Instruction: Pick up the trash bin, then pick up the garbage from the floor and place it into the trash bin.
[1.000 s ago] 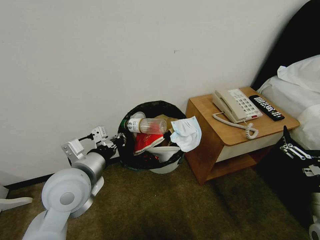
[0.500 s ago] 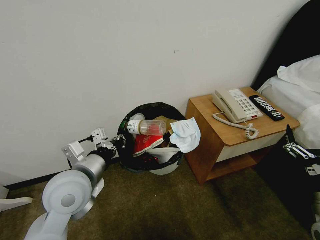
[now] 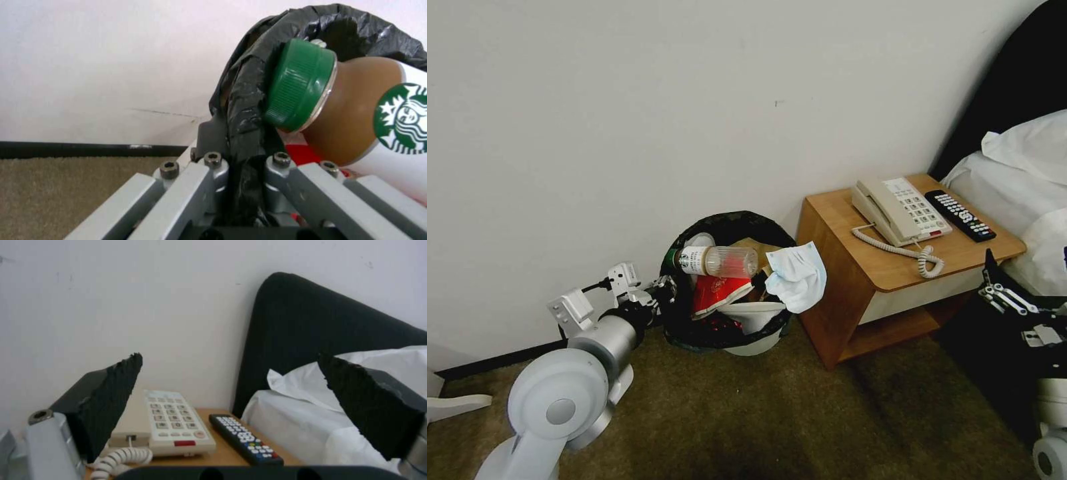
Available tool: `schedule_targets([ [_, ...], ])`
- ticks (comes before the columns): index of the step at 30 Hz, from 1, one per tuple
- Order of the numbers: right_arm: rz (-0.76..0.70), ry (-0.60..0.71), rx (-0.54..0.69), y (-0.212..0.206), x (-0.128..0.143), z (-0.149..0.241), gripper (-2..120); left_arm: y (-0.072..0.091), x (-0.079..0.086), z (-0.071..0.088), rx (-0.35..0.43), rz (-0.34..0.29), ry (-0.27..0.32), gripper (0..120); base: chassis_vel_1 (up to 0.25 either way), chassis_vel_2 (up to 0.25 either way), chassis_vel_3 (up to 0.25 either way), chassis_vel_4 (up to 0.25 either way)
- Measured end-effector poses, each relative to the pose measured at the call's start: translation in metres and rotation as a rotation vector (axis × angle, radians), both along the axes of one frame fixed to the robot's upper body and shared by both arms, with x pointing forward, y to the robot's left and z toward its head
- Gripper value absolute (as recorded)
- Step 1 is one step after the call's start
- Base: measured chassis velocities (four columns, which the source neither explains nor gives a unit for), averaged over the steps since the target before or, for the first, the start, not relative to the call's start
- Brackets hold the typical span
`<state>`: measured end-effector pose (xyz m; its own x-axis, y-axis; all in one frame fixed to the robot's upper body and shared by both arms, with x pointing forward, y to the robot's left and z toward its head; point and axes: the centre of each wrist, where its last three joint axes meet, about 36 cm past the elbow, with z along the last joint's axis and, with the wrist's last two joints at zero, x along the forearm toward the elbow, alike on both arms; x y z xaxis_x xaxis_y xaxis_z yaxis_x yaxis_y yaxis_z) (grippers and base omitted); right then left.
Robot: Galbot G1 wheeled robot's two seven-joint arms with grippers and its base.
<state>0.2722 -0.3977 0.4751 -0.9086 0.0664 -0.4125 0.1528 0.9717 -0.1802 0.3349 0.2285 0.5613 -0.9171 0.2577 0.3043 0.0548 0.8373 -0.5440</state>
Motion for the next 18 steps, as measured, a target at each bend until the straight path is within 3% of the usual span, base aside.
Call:
schedule_targets([
  [18, -0.008, 0.005, -0.009, -0.0027, -0.0036, -0.0036, 100, -0.0008, 0.0022, -0.0034, -0.005, 0.007, 0.006, 4, 0.0, 0.0, 0.0, 0.0],
])
